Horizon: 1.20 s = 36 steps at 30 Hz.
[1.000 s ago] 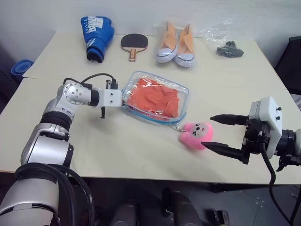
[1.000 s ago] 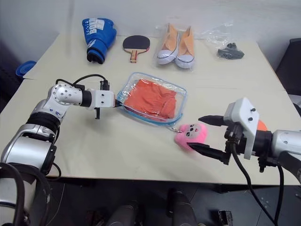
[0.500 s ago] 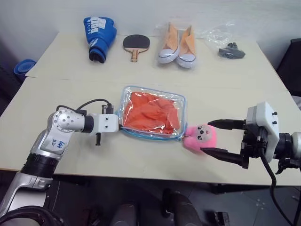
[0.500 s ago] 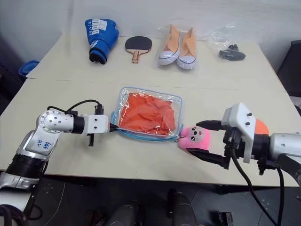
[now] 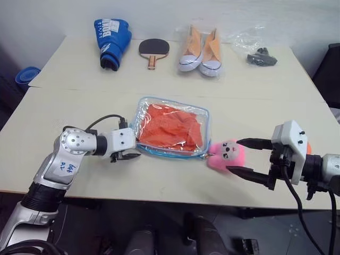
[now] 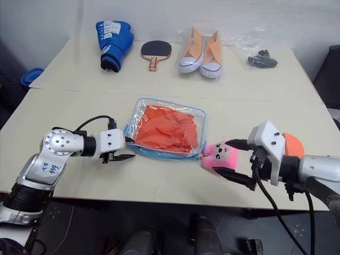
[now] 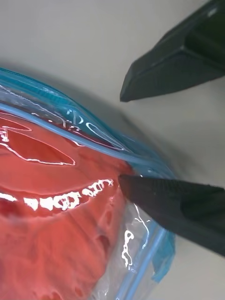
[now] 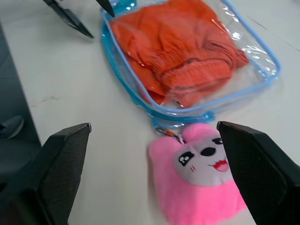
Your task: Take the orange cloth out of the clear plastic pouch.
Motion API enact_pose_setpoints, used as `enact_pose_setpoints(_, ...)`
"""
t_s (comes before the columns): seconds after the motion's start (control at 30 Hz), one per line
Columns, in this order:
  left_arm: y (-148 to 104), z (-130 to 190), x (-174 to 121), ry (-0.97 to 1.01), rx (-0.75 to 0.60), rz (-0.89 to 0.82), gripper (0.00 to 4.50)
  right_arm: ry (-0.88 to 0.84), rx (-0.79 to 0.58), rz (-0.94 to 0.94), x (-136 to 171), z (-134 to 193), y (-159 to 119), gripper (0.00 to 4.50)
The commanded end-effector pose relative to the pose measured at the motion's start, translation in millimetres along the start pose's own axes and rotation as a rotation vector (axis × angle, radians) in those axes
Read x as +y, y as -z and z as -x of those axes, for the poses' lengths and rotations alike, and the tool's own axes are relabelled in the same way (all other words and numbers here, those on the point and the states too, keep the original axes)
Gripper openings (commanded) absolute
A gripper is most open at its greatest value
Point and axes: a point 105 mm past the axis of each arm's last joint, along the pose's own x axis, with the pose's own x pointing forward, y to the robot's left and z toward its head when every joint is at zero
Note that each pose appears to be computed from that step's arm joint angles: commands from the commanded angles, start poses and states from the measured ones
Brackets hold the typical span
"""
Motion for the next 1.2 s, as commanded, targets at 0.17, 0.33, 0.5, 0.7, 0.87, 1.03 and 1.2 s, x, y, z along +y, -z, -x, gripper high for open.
enact_pose_setpoints(0.17,-41.5,39.4,-1.8,0.095,-0.229,0.032,4.48,0.328,0.021,-0.225,-31.1,-2.3,27.0,4.5)
enact_pose_setpoints(0.33,-67.1,76.6,-9.5,0.293,-0.372,0.123,4.48,0.411,0.06,-0.359,-31.4,-8.1,48.0,4.5)
enact_pose_setpoints(0.5,-75.2,74.9,-4.9,0.32,-0.401,0.129,4.5,0.34,-0.024,-0.517,-13.8,-30.8,51.1,3.93)
enact_pose_setpoints(0.7,-73.3,60.2,-3.3,0.311,-0.402,0.12,4.5,0.339,-0.058,-0.559,-13.0,-33.1,49.8,1.98)
enact_pose_setpoints(0.87,-76.0,57.8,-0.9,0.295,-0.418,0.126,4.5,0.333,-0.041,-0.502,-12.0,-27.6,49.5,0.27)
enact_pose_setpoints(1.03,-74.4,57.9,0.0,0.283,-0.417,0.138,4.5,0.279,-0.076,-0.012,-10.5,-21.4,10.1,0.02)
enact_pose_setpoints(1.2,-77.3,55.6,-1.4,0.287,-0.425,0.142,4.5,-0.035,-0.067,0.56,21.7,-35.0,-11.6,0.02)
